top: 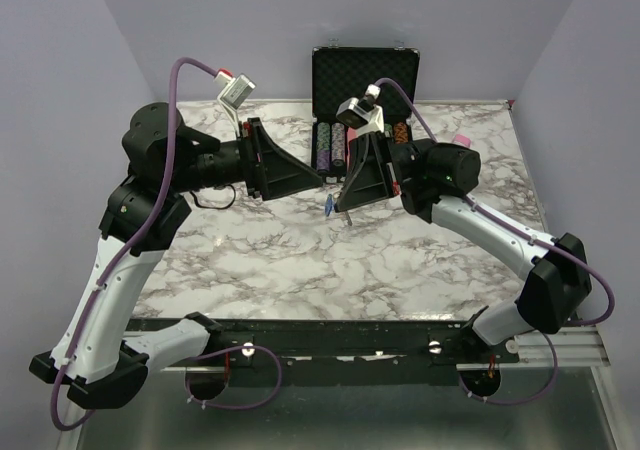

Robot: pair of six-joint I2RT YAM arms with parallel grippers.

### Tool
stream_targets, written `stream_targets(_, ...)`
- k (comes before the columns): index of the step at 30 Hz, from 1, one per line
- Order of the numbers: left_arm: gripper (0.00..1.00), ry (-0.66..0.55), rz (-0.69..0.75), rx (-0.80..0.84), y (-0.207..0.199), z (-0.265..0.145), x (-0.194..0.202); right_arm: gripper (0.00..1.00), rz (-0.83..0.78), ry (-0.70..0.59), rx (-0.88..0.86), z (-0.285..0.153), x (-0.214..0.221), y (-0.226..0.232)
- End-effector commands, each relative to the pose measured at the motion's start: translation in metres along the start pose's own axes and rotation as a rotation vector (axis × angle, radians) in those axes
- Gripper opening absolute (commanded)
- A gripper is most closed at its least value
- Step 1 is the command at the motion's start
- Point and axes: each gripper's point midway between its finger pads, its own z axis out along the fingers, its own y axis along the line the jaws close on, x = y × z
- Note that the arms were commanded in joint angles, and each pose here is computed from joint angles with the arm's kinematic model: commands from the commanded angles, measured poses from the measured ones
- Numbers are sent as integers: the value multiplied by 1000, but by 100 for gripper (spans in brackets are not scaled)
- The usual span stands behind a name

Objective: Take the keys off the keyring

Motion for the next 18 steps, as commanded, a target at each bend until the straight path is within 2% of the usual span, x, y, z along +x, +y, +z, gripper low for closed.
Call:
stream_targets(1,48,19,21,28,-7,-2,6,1,-23,0,-30,6,-4,8)
stream_targets(18,43,33,5,34,-7,-4,14,1,-23,2,-12,9,-7,1)
